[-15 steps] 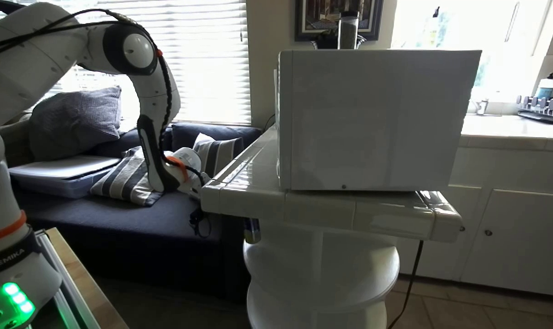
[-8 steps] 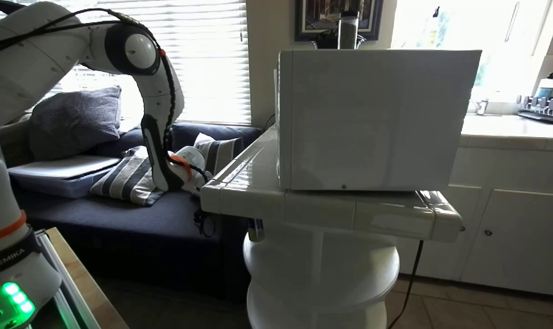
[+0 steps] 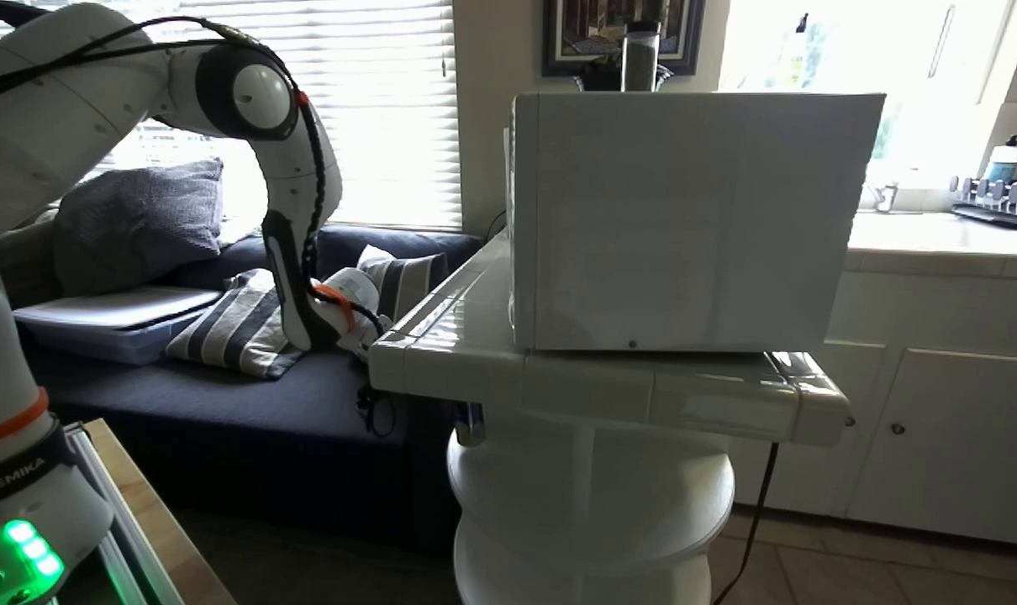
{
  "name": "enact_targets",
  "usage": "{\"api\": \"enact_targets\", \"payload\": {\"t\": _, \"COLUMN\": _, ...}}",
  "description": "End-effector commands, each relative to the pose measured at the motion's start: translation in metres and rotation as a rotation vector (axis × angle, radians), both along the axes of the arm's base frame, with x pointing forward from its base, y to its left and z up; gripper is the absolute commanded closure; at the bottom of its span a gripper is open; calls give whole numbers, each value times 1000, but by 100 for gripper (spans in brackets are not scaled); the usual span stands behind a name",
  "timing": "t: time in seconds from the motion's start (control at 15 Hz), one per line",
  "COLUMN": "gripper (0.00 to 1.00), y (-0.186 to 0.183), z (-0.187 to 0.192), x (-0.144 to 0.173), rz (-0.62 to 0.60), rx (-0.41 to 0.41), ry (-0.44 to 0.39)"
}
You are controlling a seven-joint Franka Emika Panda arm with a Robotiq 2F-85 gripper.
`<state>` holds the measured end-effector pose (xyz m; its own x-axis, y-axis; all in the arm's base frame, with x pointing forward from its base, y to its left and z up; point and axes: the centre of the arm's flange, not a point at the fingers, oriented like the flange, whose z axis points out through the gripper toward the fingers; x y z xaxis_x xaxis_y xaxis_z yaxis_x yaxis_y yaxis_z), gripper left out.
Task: Move the can to the shelf below the counter
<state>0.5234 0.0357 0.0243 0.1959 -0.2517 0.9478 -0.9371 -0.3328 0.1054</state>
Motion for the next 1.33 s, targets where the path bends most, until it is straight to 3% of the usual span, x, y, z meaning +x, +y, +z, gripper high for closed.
{"api": "enact_targets", "payload": {"t": 0.0, "gripper": 62, "y": -1, "z": -19, "x": -15, "rz": -17, "rx": 41, "ry": -64}}
{"api": "enact_targets", "payload": {"t": 0.27, "gripper": 62, "y": 3, "z": -25, "x": -16, "rz": -34, "rx": 60, "ry": -65}}
{"api": "enact_targets", "payload": {"t": 0.33, "gripper": 58, "y": 4, "z": -26, "x": -16, "rz": -39, "rx": 64, "ry": -65}}
{"api": "enact_targets", "payload": {"t": 0.4, "gripper": 35, "y": 5, "z": -27, "x": -16, "rz": -43, "rx": 65, "ry": -65}}
{"api": "enact_targets", "payload": {"t": 0.47, "gripper": 25, "y": 5, "z": -28, "x": -17, "rz": -47, "rx": 69, "ry": -64}}
{"api": "enact_targets", "payload": {"t": 0.73, "gripper": 1, "y": 5, "z": -29, "x": -18, "rz": -67, "rx": 68, "ry": -61}}
{"api": "enact_targets", "payload": {"t": 1.27, "gripper": 0, "y": 12, "z": -27, "x": -23, "rz": -42, "rx": 82, "ry": -39}}
